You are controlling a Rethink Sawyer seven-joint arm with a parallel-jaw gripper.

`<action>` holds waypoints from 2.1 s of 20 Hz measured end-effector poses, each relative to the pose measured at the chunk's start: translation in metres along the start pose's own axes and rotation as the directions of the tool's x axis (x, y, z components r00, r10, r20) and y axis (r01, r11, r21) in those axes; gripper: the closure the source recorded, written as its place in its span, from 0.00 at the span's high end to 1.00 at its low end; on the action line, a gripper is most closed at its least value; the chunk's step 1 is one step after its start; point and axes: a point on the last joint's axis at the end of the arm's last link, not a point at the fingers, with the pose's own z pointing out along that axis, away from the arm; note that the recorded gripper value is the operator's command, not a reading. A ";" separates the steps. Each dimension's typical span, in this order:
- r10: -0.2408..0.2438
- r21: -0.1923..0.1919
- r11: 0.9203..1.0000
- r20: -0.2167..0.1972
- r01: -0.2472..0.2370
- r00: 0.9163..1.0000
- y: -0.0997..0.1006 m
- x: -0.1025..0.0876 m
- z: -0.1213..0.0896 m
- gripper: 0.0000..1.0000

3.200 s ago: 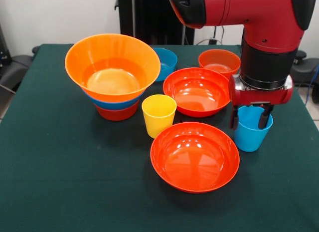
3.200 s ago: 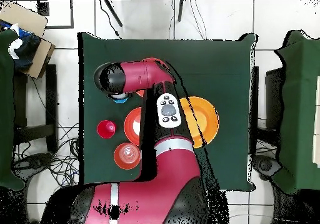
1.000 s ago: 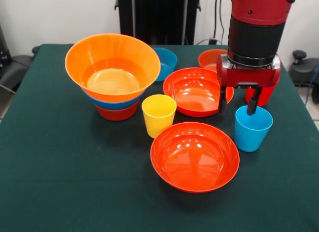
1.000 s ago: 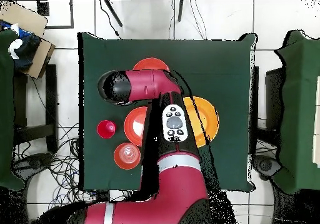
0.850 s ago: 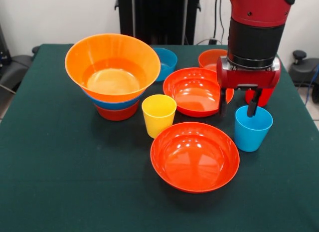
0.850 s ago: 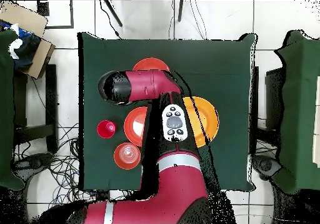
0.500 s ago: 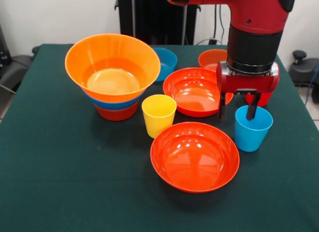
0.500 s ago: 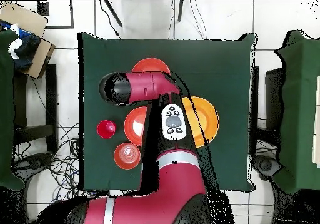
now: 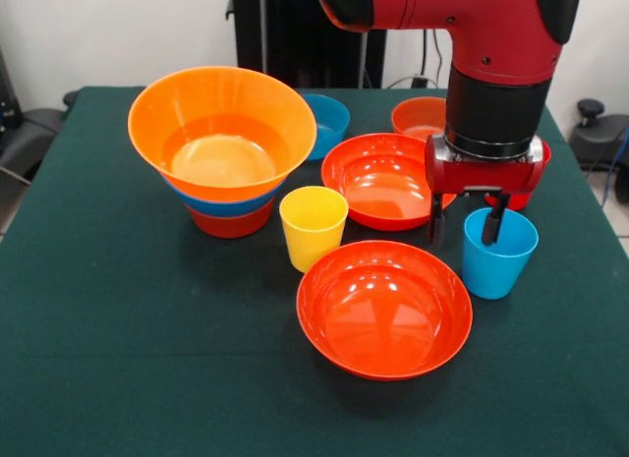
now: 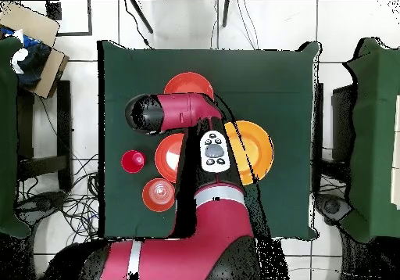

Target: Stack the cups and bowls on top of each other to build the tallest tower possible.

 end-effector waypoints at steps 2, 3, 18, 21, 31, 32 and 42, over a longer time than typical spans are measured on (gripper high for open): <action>0.000 0.002 1.000 0.009 0.000 1.000 -0.001 0.001 0.004 1.00; 0.000 0.002 1.000 0.010 0.000 1.000 -0.001 0.001 0.004 1.00; -0.012 0.044 0.999 0.021 0.011 1.000 -0.007 0.006 0.008 0.00; -0.022 0.051 0.998 0.019 0.021 1.000 -0.003 0.009 0.009 0.00; -0.037 0.078 0.996 0.009 0.036 0.999 0.000 0.017 0.012 1.00; -0.037 0.081 0.996 0.006 0.037 0.999 -0.001 0.018 0.013 1.00; -0.041 0.112 0.993 0.004 0.040 0.999 0.000 0.024 0.010 1.00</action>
